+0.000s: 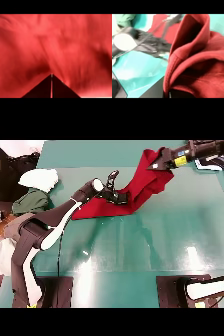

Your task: Fold the shirts.

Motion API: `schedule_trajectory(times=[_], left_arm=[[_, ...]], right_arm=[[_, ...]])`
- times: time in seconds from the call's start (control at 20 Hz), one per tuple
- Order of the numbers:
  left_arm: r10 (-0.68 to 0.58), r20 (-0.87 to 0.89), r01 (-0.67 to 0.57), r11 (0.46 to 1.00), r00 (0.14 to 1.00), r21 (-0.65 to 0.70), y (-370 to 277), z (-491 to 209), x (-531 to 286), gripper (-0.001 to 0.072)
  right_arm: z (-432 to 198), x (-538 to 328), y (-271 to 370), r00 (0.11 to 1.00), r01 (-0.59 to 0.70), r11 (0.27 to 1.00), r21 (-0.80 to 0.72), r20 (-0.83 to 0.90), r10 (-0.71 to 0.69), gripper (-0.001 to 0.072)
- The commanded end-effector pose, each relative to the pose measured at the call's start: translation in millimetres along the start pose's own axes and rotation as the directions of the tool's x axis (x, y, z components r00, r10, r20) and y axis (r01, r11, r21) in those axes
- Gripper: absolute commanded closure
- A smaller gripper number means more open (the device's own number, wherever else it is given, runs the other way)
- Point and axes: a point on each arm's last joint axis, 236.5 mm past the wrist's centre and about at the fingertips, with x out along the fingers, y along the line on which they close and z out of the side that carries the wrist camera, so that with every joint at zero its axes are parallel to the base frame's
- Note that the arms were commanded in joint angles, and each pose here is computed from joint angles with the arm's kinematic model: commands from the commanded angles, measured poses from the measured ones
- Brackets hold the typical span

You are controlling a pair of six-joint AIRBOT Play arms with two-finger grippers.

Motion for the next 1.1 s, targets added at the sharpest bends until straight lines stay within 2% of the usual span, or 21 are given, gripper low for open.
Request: schedule_trajectory(times=[0.0,0.2,0.55,0.65,0.9,0.95,1.0,1.05], left_arm=[[0.010,-0.014,-0.010,1.000,1.000,-0.022,13,2,-2,0.0683],[0.040,-0.036,-0.040,0.999,0.999,-0.014,42,16,-44,0.0683],[0.248,0.112,-0.252,0.968,0.962,0.021,101,72,-218,0.0683],[0.300,0.163,-0.307,0.951,0.940,0.025,107,79,-270,0.0682],[0.339,0.257,-0.353,0.936,0.905,0.008,100,80,-355,0.0682],[0.341,0.270,-0.356,0.934,0.900,0.008,97,80,-364,0.0682],[0.342,0.276,-0.359,0.933,0.898,0.012,93,79,-369,0.0682],[0.341,0.279,-0.359,0.933,0.898,0.014,91,79,-371,0.0683]], right_arm=[[3,23,28,1.000,-0.029,0.999,-0.042,-0.003,0.029,0.0701],[11,42,39,0.999,-0.043,0.997,-0.060,0.025,0.044,0.0701],[2,110,57,0.996,-0.088,0.993,-0.074,-0.020,0.087,0.0701],[-1,138,61,0.995,-0.099,0.991,-0.085,-0.026,0.098,0.0700],[-7,221,68,0.994,-0.111,0.986,-0.123,0.004,0.112,0.0696],[-8,240,73,0.993,-0.109,0.982,-0.151,0.027,0.114,0.0673],[-9,259,83,0.989,-0.127,0.974,-0.187,0.050,0.139,0.0467],[-11,273,100,0.979,-0.177,0.967,-0.181,0.071,0.192,0.0316]])
